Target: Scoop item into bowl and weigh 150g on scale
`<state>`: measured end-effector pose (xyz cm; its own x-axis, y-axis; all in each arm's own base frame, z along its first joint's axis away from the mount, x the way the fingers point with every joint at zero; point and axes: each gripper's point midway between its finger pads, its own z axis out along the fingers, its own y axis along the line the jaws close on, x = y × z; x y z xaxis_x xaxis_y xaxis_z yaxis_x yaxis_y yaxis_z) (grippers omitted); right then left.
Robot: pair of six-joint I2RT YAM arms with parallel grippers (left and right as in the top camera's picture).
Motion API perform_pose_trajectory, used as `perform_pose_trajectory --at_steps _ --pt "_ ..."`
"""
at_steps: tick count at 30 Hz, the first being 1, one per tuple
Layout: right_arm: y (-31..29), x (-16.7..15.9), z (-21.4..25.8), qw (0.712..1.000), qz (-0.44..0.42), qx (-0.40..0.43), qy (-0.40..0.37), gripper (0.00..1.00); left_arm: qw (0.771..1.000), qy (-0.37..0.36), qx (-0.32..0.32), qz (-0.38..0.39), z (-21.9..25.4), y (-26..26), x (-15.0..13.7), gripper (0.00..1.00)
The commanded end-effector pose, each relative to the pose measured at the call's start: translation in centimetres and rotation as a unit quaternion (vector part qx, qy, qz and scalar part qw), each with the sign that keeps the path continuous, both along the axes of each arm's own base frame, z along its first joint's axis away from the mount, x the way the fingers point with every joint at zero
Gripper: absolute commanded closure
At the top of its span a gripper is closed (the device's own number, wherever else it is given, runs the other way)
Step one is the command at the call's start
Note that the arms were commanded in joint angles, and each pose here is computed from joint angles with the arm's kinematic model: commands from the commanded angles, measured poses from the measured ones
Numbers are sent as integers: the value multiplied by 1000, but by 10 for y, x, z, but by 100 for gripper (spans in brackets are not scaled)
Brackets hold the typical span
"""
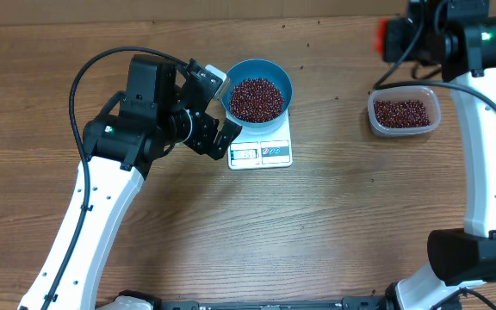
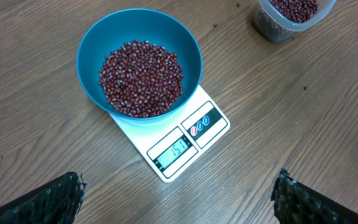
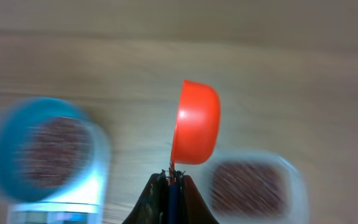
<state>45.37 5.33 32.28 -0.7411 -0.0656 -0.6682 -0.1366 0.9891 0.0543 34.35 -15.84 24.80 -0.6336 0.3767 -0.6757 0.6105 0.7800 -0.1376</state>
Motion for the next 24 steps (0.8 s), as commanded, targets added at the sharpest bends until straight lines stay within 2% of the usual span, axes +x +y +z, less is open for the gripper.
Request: perform_pose_trajectory --at_steps 1,15,24 --pt "64 -12 17 988 125 84 -15 96 1000 -13 -5 8 12 1 3 1" --pt "137 -2 -77 976 189 76 73 96 1000 -13 -5 8 12 1 3 0" --pt "170 6 -130 975 196 17 103 96 1000 -13 -5 8 12 1 3 1"
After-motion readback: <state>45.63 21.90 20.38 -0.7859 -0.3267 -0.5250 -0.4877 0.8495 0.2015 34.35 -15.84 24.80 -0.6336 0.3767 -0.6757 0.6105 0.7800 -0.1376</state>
